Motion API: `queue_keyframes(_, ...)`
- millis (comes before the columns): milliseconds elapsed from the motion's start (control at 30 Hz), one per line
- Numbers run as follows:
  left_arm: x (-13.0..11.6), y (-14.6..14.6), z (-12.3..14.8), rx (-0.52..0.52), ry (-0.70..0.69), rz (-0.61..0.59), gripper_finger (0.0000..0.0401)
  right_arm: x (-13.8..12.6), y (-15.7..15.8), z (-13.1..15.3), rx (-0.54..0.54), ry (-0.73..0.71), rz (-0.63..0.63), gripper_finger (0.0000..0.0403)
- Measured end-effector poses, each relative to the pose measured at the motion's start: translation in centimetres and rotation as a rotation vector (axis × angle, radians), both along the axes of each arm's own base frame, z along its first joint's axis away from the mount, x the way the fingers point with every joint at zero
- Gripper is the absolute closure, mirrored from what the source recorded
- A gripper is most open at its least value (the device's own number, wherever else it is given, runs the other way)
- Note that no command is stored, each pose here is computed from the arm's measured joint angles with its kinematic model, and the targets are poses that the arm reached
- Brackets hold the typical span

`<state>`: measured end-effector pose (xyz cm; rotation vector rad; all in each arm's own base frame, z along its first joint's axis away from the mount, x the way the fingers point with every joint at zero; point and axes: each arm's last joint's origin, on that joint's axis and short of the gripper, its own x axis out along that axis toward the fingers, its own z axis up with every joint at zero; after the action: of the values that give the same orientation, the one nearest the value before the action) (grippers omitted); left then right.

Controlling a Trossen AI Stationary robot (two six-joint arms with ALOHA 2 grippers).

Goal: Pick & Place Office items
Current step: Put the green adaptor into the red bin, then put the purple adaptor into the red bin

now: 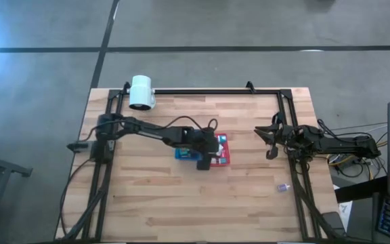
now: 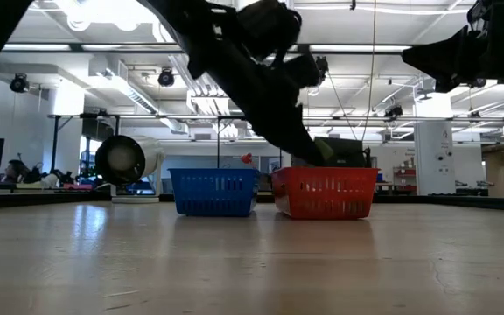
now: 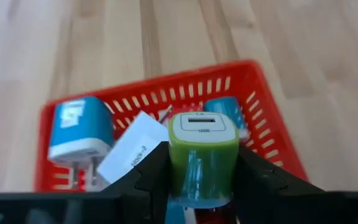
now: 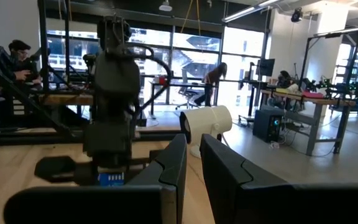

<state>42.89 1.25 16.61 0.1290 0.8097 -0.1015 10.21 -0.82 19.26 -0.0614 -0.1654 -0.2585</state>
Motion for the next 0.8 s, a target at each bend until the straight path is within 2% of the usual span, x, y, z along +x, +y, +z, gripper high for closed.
queue_keyframes(200, 0.9, 0.0, -2.2, -0.007, 0.050, 0.005, 0.0271, 0.0, 0.0, 0.0, 0.000, 0.002, 0.000, 0.0360)
queue_keyframes(400, 1.0, 0.0, -2.7, -0.027, 0.058, 0.024, 0.0264, 0.0, 0.0, 0.0, 0.001, 0.002, 0.000, 0.0360)
queue_keyframes(633, 0.8, 0.0, -1.7, -0.011, 0.045, 0.013, 0.0116, 0.0, 0.0, 0.0, 0.002, 0.001, 0.000, 0.0360)
queue_keyframes(733, 0.7, -0.1, -0.7, -0.005, 0.020, 0.004, 0.0080, 0.0, 0.0, 0.0, 0.001, 0.003, 0.000, 0.0360)
queue_keyframes(800, 0.5, -0.2, -0.1, -0.006, 0.015, -0.001, 0.0069, 0.0, 0.0, 0.0, 0.001, 0.004, 0.001, 0.0360)
